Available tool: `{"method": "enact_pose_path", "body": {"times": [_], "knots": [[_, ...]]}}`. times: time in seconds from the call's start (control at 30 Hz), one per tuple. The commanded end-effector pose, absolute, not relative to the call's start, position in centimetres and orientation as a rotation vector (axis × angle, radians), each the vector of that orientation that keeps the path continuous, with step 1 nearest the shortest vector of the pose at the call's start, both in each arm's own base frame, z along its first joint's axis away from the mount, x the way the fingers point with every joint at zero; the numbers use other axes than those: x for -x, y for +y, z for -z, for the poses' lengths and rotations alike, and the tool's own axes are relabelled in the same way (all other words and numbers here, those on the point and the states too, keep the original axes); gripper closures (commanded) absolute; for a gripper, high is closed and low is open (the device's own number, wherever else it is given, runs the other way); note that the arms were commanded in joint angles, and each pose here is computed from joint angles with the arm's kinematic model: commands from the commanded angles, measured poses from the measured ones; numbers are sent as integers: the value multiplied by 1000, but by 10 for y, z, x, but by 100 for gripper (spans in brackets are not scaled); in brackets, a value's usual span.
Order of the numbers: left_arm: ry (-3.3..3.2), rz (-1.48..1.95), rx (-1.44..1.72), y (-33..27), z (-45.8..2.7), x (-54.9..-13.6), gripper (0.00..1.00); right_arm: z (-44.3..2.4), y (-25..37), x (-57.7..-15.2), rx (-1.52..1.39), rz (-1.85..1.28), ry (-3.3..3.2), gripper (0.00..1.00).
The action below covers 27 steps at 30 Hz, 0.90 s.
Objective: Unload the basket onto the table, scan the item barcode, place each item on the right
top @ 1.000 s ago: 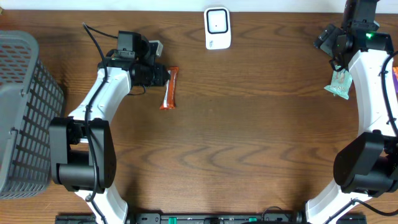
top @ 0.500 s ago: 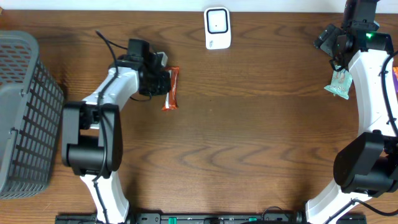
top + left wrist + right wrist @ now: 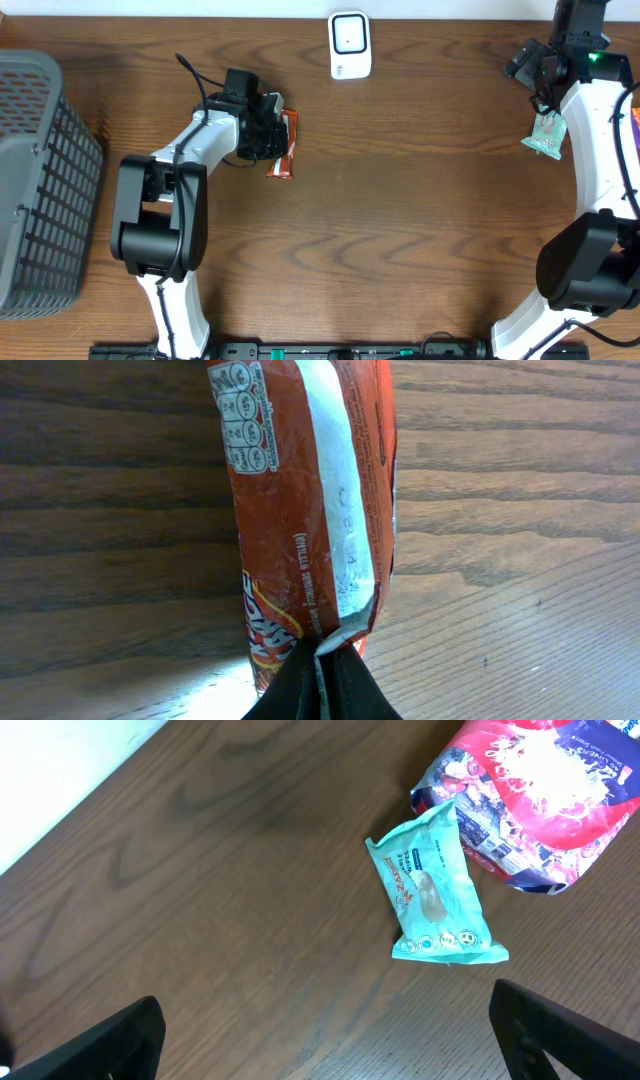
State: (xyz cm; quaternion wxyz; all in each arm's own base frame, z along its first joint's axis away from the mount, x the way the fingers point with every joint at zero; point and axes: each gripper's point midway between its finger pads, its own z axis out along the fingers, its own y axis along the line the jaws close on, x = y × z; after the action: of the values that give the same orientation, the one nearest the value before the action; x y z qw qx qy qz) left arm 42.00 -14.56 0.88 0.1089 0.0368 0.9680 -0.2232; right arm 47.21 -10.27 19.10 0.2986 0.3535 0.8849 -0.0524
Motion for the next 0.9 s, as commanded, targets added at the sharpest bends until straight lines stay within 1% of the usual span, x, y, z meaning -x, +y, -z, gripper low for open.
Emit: {"method": "enact_pose_path", "body": {"times": [0.0, 0.03, 0.07, 0.1, 0.13, 0.2, 0.23, 0.27, 0.3, 0.43, 0.63, 0.7, 0.87], "knots": [[2886, 639, -86, -144, 1, -414, 93, -189, -105, -472, -949, 158, 2348, 1], [2876, 640, -89, -145, -3, -416, 92, -189, -105, -472, -949, 159, 2349, 1], [2862, 640, -93, -145, -9, -419, 90, -189, -105, -472, -949, 159, 2348, 1], [2845, 641, -97, -146, -15, -422, 76, -189, -105, -472, -949, 159, 2349, 1], [2826, 641, -102, -146, -23, -424, 59, -189, -105, -472, -949, 159, 2348, 1], [2792, 641, -111, -147, -36, -428, 22, -189, -105, -472, -949, 159, 2349, 1], [2772, 636, -115, -147, -44, -431, 11, -189, -105, -472, -949, 159, 2349, 1], [2757, 618, -115, -145, -50, -433, 8, -189, -105, -472, -949, 158, 2348, 1], [2739, 592, -113, -142, -57, -435, 8, -189, -105, -472, -949, 159, 2349, 1], [2663, 508, -102, -131, -89, -442, 7, -189, -105, -472, -949, 159, 2349, 1], [2560, 478, -75, -115, -133, -447, 7, -189, -105, -472, -949, 159, 2349, 1], [2556, 383, -26, -98, -133, -451, 7, -189, -105, -472, -949, 159, 2348, 1], [2565, 123, 231, -43, -123, -456, 7, -189, -105, -472, -949, 159, 2349, 1]]}}
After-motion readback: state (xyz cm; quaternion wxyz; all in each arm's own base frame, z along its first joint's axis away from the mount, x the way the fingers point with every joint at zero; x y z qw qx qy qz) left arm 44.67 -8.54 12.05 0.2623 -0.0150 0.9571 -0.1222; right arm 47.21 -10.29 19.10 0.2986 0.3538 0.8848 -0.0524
